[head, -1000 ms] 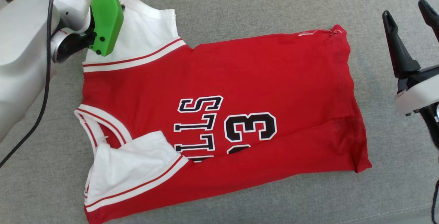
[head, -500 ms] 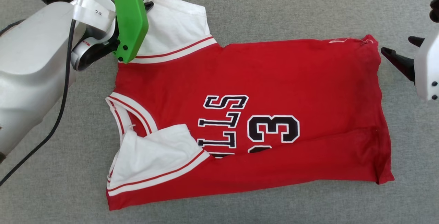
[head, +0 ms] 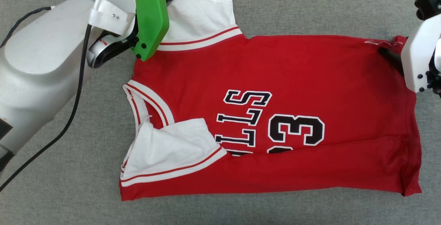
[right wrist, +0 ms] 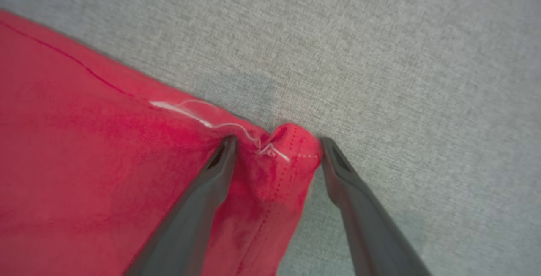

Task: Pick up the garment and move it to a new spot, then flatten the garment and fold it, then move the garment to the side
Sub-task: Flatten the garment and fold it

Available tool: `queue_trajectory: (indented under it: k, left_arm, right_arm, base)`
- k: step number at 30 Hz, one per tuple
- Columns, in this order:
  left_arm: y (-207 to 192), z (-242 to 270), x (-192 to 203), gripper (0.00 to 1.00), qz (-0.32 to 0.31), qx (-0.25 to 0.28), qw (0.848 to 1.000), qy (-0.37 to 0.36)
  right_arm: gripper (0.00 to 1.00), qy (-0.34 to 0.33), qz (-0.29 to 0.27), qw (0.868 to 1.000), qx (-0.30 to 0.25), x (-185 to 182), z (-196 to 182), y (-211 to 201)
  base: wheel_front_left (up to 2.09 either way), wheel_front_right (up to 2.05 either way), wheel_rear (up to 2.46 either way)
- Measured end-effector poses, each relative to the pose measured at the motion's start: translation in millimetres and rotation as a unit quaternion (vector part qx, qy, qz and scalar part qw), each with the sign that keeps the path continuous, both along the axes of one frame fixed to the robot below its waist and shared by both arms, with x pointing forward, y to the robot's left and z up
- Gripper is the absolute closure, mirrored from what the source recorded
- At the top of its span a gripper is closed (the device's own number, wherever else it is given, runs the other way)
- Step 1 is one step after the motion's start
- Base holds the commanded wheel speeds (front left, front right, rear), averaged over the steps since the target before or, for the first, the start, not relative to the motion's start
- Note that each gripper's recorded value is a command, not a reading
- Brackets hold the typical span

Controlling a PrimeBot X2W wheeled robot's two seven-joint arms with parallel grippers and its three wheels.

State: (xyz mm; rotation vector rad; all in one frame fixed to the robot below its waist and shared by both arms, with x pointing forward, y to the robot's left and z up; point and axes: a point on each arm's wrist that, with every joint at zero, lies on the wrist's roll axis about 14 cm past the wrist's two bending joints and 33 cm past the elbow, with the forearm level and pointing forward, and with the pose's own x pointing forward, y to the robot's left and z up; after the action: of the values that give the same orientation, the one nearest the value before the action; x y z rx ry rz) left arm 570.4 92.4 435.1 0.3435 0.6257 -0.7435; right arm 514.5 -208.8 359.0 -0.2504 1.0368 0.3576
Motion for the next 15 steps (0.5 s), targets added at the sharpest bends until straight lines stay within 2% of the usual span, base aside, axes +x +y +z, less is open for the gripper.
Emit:
queue_trajectory:
  k: [4,5,6,7,15]
  left_arm:
    - [2,0,-1,1.0,0.0,0.0,1.0,-0.003]
    - [2,1,-1,1.0,-0.001,-0.001,1.0,-0.004]
    - [1,3,-1,1.0,-0.001,-0.001,1.0,-0.006]
    - [1,4,-1,1.0,-0.001,-0.002,1.0,-0.008]
    - [4,19,-8,1.0,0.004,-0.011,1.0,-0.026]
  right_arm:
    - [0.0,0.005,0.008,1.0,0.002,-2,-9,4]
    - [0.18,0.002,0.01,1.0,0.003,-2,-10,4]
    - [0.64,-0.002,0.01,1.0,0.004,-2,-10,4]
    - [1.0,-0.008,0.01,1.0,0.009,-2,-9,6]
    - [1.0,-0.091,0.014,0.995,0.046,6,16,16]
  base:
    - [0.0,0.0,0.0]
    - [0.0,0.0,0.0]
    - [0.0,0.0,0.0]
    - [0.0,0.0,0.0]
    - [0.0,0.0,0.0]
